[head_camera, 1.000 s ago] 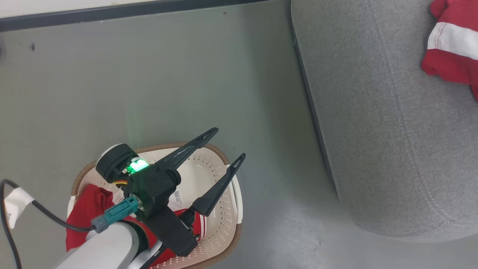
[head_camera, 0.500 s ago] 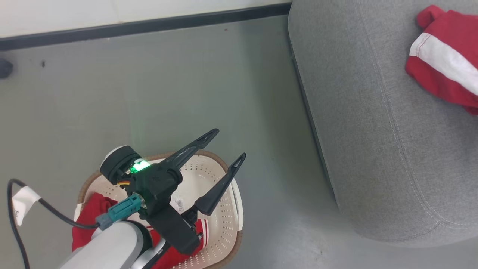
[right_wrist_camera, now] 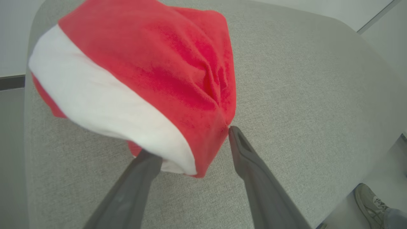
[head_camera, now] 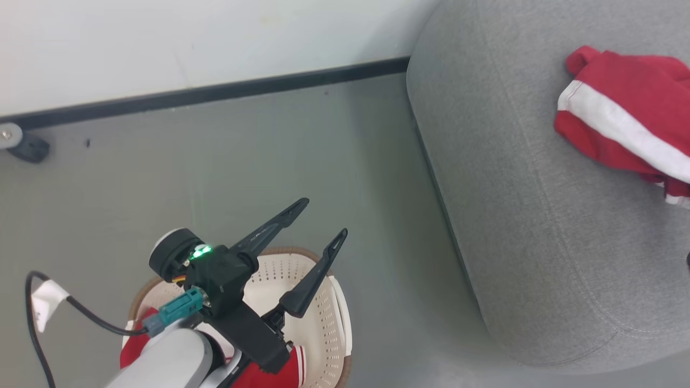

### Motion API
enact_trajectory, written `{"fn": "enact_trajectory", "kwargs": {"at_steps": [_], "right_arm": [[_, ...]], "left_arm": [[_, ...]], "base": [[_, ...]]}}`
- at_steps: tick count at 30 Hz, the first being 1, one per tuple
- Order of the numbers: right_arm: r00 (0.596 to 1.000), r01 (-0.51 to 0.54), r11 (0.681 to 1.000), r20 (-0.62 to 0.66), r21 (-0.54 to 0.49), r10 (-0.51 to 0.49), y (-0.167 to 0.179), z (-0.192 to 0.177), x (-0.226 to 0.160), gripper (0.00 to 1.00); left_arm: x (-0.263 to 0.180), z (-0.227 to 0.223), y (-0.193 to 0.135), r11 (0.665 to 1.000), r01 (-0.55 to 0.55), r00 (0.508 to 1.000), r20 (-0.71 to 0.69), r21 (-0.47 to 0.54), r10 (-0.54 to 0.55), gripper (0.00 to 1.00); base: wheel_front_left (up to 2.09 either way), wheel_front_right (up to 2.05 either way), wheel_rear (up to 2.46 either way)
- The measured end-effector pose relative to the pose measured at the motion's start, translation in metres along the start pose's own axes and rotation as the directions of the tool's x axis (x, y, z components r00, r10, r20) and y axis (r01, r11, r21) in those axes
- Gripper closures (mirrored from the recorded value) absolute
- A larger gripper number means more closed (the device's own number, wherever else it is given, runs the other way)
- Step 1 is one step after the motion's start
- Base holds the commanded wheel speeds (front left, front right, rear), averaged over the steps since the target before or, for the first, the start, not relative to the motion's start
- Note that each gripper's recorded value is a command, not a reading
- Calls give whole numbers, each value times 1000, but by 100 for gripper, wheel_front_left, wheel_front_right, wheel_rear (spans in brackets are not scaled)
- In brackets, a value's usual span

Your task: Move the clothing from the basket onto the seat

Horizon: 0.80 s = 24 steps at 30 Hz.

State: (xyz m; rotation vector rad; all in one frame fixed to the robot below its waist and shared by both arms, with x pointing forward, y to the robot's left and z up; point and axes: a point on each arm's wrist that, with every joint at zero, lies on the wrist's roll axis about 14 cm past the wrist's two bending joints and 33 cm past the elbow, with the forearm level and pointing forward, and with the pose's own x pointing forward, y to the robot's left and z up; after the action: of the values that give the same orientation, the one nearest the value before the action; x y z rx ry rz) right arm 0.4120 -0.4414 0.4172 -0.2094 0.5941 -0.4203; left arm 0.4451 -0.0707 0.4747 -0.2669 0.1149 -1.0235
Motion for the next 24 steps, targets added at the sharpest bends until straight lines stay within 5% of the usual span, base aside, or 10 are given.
{"fn": "enact_trajectory", "kwargs": {"at_steps": [11,17,24], "right_arm": [[994,-42,998,-101,39,46,-8,-36,-40,0],[999,-19,998,-30,59,21,-32,-26,-59,0],[980,-81,994,187,70,67,-18,17,-76,0]], "left_arm": [[-7,20,-24,1000,-17,999,45,-2,17,0],[-14,33,-35,999,-47,996,74,8,46,0],[-29,43,-40,995,-101,991,93,23,98,0]], "base": [[0,0,0],[0,0,0],[0,0,0]]}}
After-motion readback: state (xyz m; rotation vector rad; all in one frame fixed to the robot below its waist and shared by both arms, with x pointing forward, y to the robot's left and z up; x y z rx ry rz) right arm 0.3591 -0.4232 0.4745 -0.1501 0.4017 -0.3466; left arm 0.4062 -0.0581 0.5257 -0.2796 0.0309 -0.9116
